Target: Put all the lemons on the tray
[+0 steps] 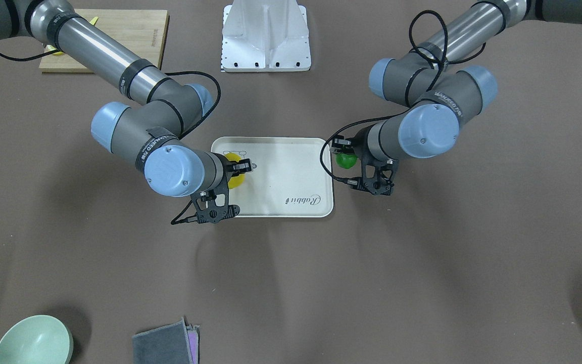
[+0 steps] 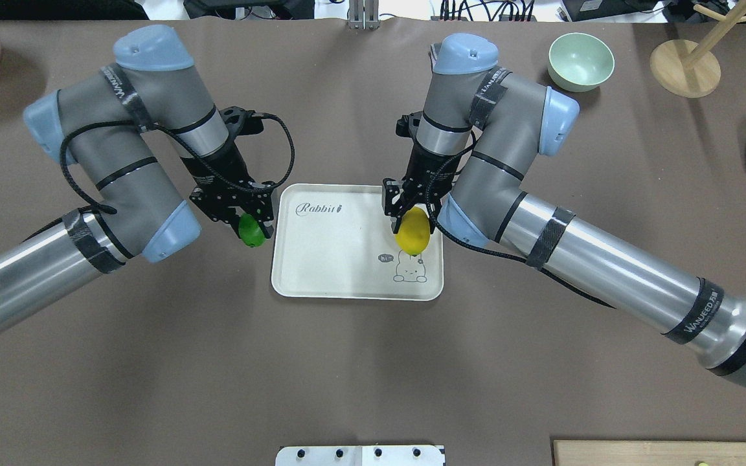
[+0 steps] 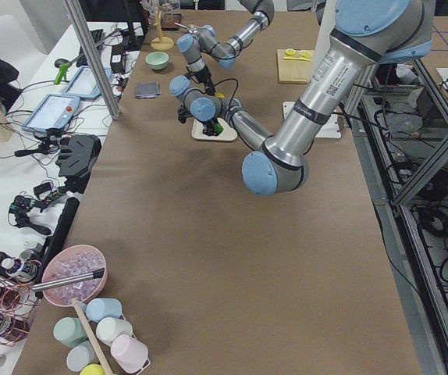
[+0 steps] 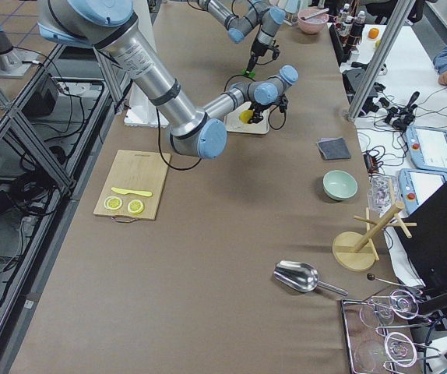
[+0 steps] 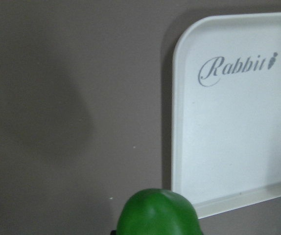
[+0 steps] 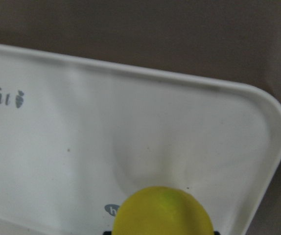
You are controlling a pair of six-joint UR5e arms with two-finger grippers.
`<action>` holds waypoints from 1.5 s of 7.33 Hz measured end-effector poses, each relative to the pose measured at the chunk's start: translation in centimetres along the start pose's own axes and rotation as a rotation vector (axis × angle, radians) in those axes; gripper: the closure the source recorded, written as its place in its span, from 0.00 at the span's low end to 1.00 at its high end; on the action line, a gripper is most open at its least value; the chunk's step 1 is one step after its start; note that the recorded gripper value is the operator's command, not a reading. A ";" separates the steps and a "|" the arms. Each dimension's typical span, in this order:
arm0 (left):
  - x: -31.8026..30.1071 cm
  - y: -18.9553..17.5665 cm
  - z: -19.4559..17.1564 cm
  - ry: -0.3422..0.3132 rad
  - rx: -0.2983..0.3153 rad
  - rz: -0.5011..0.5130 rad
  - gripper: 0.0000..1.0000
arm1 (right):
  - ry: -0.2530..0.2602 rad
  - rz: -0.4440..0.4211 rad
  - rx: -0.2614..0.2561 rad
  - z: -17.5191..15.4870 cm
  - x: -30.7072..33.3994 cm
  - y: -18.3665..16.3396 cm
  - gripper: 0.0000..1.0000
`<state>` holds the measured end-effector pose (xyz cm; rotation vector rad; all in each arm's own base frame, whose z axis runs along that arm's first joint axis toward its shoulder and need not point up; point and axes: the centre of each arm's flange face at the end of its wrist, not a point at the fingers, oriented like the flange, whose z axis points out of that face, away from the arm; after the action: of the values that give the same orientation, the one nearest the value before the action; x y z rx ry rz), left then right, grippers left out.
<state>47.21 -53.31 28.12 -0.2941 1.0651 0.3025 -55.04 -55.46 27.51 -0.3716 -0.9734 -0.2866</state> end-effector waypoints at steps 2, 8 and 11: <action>2.7 -1.8 1.8 0.045 0.031 0.024 1.00 | 0.000 0.001 -0.005 0.5 0.8 0.1 0.01; 7.4 -2.4 3.1 0.044 0.138 0.064 0.01 | -0.028 0.018 0.066 -4.7 6.1 0.5 0.00; -1.9 -2.9 -2.9 0.031 0.232 -0.089 0.01 | -0.070 0.034 0.135 -11.0 14.1 1.0 0.00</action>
<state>45.15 -57.23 28.74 -0.1377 1.1033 0.0932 -38.88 -60.24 33.58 -0.2761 -1.0485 -0.1774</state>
